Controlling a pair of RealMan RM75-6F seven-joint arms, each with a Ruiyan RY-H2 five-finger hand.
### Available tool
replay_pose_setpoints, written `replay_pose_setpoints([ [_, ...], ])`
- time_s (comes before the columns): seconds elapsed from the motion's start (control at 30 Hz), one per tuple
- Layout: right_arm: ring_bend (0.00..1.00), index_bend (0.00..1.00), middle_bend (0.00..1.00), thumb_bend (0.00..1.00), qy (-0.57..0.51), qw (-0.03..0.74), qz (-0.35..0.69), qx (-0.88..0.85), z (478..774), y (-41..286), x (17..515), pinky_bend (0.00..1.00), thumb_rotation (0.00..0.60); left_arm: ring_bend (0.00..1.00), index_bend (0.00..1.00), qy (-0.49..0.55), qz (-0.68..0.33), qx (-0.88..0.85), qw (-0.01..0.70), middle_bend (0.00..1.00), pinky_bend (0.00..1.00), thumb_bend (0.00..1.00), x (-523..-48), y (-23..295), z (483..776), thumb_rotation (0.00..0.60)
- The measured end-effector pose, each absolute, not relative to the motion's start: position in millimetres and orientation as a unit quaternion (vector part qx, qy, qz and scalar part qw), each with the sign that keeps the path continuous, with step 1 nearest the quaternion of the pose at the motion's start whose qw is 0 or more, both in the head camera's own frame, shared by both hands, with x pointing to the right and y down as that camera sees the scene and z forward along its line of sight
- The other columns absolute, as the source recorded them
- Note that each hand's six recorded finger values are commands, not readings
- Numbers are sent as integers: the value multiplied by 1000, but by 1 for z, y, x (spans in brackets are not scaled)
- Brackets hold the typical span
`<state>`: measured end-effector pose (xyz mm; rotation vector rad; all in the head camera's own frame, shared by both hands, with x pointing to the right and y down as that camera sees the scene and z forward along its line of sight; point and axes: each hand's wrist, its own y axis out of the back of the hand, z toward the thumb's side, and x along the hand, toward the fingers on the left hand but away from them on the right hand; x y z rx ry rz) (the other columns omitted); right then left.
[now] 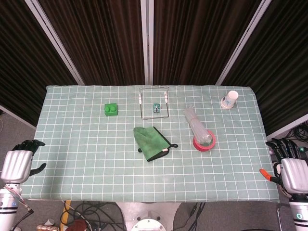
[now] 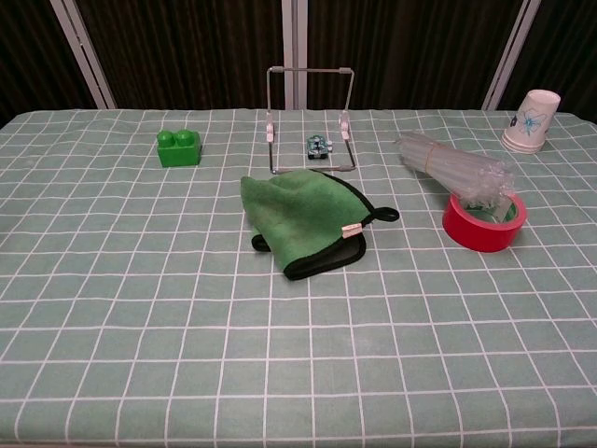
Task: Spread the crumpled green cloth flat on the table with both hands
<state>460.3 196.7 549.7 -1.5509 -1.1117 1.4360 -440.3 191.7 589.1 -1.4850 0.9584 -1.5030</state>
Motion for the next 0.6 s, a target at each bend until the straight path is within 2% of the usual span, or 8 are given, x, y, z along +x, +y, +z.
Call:
replay_pose_setpoints([
  [0.6,38,209,122,34,-405,381,521,-647,555,184,435,0,600,260,317,387,-596,-585,391,333,372,119,-441,199,579,600],
])
